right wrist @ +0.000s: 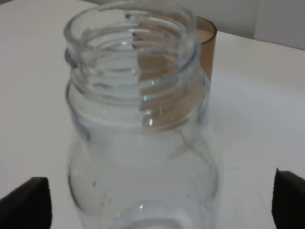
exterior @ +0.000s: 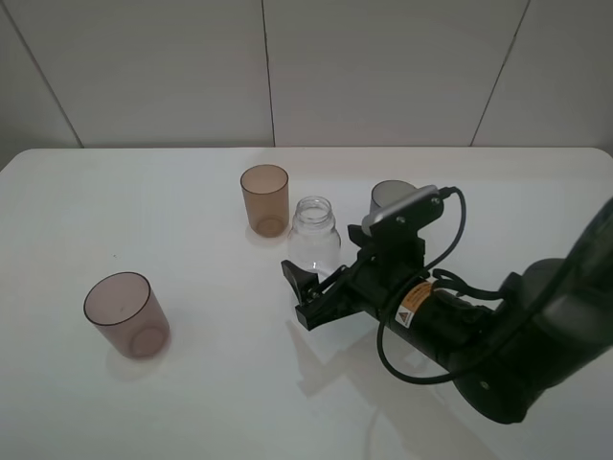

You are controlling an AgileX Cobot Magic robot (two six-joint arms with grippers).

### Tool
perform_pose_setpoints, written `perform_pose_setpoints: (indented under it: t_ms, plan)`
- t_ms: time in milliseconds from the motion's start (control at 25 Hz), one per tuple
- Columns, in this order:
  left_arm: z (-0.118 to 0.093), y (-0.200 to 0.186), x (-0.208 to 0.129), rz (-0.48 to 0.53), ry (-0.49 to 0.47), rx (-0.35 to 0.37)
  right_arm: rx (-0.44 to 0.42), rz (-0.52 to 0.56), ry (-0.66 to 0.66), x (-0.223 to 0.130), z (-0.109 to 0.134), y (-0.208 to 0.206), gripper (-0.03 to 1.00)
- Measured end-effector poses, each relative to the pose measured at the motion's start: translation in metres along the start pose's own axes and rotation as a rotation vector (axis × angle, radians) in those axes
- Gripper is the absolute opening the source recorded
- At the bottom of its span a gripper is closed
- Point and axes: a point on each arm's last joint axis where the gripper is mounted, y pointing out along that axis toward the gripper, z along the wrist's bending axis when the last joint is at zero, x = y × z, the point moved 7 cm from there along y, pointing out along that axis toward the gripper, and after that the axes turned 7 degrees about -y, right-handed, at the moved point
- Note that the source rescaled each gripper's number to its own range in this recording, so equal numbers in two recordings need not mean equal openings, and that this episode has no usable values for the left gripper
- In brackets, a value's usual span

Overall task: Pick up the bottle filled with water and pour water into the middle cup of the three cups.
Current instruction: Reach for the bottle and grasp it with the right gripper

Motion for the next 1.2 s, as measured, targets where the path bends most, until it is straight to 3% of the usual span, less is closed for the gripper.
perform_pose_setpoints:
  t_ms: [560, 1200]
  plan:
    - [0.0, 0.0, 0.0, 0.0, 0.0, 0.0, -0.053, -0.024, 0.027, 0.003, -0.005, 0.02, 1.0]
    - [0.0, 0.0, 0.0, 0.0, 0.0, 0.0, -0.072, 0.029, 0.065, -0.008, -0.006, 0.027, 1.0]
